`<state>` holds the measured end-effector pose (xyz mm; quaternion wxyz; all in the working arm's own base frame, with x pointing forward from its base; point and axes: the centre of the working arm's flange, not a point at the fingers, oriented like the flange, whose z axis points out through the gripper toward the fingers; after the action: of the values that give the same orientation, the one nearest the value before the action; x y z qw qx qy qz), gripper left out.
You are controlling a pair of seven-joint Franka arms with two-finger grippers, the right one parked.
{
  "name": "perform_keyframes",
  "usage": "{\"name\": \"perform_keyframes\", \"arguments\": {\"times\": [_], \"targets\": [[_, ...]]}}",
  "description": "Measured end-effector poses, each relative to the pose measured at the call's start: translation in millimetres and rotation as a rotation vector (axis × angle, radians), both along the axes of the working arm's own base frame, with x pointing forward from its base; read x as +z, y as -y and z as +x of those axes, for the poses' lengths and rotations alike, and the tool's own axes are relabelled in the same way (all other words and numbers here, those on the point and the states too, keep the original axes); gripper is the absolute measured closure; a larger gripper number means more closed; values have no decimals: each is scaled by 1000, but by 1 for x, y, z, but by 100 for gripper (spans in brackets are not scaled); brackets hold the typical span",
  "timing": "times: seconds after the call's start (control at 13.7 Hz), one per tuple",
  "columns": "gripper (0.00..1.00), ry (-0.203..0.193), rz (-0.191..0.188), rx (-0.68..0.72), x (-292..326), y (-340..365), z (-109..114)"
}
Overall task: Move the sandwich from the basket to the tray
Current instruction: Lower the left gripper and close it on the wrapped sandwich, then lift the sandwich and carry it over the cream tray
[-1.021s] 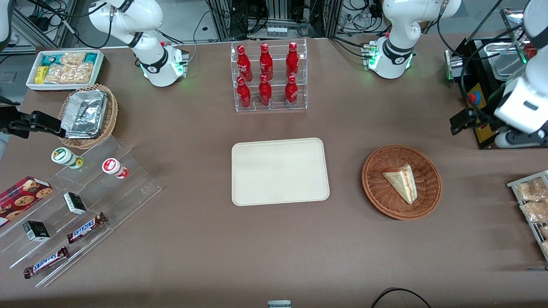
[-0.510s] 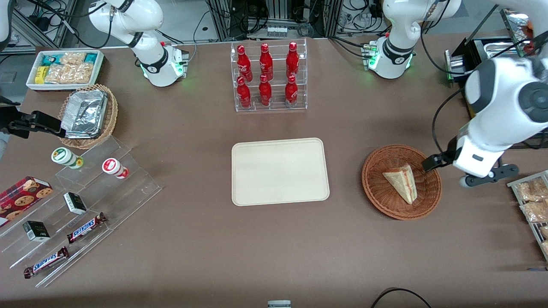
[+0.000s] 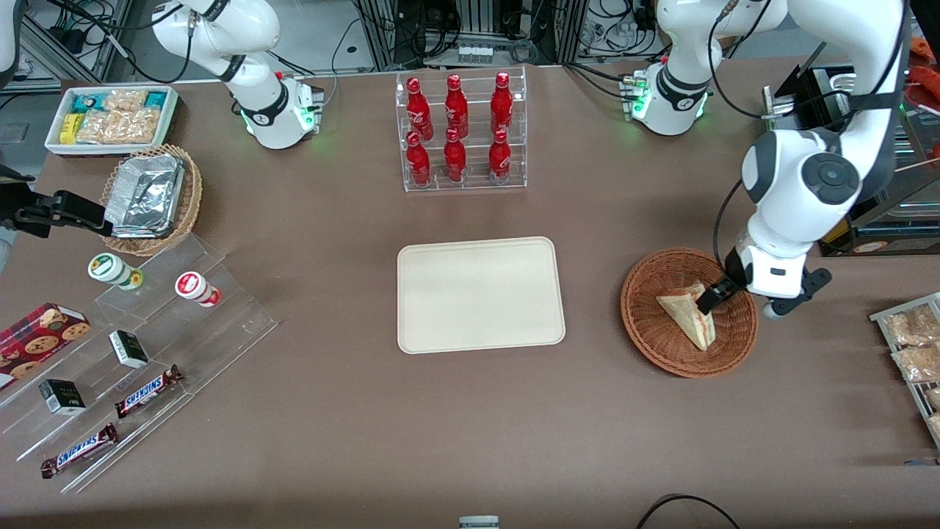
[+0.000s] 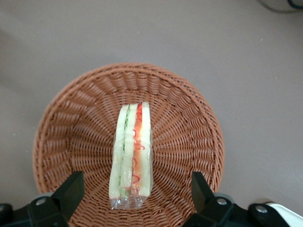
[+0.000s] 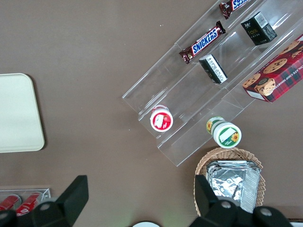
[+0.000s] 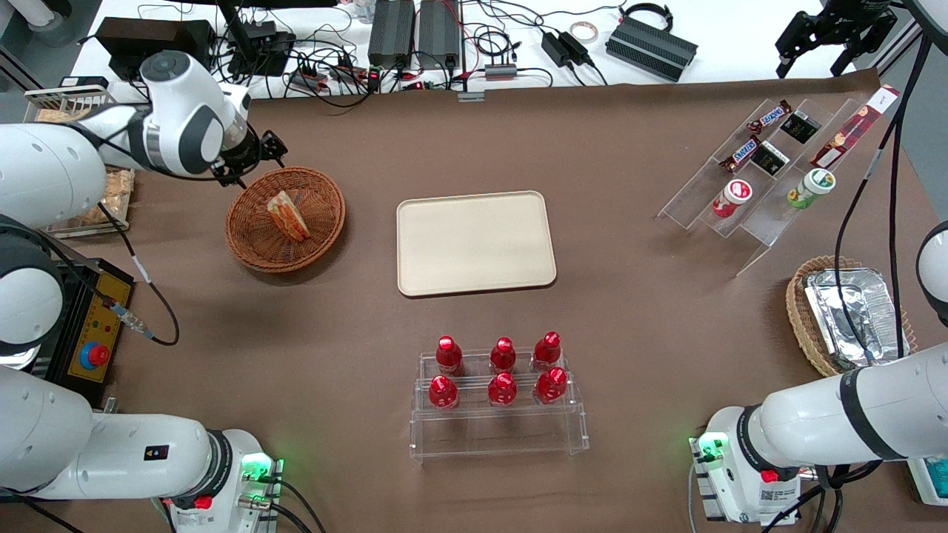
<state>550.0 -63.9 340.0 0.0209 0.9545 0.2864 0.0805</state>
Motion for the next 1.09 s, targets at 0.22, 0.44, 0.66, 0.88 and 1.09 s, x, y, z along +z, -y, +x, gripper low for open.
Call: {"name": "perform_keyframes", "arguments": {"times": [0.22, 0.44, 0.66, 0.88, 1.09], "targets": [[0, 27, -13, 4, -33, 2, -17], [0, 35, -24, 5, -68, 1, -30], [4, 38, -34, 5, -96, 2, -31], [27, 42, -36, 5, -100, 3, -29], [57, 67, -38, 5, -88, 3, -23]]}}
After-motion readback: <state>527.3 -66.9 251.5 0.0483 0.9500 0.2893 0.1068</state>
